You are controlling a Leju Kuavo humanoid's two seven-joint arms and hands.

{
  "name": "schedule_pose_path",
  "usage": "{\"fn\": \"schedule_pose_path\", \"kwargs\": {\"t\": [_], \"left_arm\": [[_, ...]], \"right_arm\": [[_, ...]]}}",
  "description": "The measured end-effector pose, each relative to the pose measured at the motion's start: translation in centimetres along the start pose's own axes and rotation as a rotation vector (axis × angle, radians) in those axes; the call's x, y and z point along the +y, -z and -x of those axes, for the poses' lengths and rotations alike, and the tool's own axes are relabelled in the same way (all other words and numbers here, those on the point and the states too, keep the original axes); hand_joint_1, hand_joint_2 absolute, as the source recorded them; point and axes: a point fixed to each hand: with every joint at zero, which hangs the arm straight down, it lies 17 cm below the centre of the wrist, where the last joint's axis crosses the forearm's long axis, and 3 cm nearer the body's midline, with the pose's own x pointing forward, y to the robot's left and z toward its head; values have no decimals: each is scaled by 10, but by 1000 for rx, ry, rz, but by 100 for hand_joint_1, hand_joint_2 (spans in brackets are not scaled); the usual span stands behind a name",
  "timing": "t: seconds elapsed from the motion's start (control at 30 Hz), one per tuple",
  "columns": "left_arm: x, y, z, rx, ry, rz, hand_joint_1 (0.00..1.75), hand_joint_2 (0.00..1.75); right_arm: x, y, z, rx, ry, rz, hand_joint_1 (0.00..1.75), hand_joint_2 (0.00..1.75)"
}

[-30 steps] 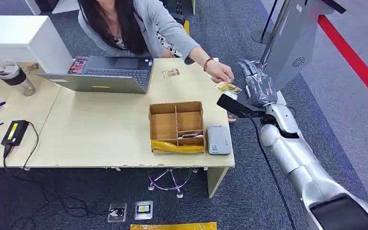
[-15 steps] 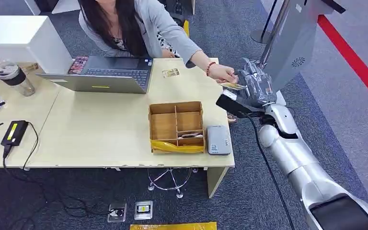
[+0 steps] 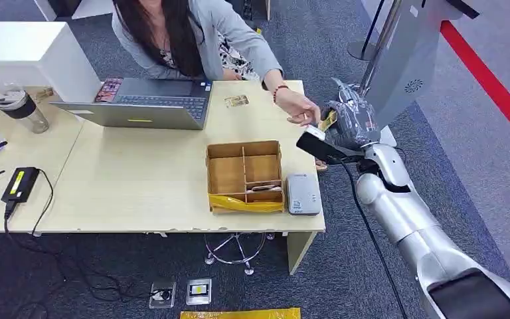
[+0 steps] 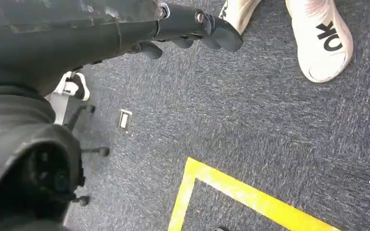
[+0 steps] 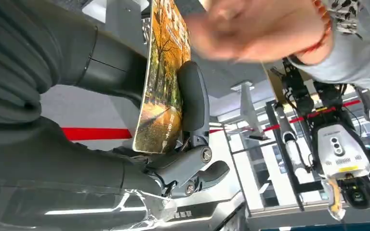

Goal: Pass the card to the sensor for recognition and then transmit it.

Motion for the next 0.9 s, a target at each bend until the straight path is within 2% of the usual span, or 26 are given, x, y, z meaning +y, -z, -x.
{"fn": "schedule_pose_path", "kwargs": {"t": [0.33,0.47,0.73,0.8,0.9], "left_arm": [[2,0,0,3,-9,-11,0,0],[2,-1,-13,-70,-21,-45,0,0],[-2,-2,-16,-84,-24,-52,0,0],[-21,-6,-21,-98,-21,-26,0,0],[-26,-7,-21,-101,-10,-19,0,0]], "right_arm": [[24,-11,-6,-6,-6,-49,175,175],[39,-19,-8,-7,-22,-82,175,175],[45,-23,-7,-1,-21,-93,175,175],[74,-46,2,25,-18,-154,175,175],[106,-74,6,58,35,-226,175,175]]}}
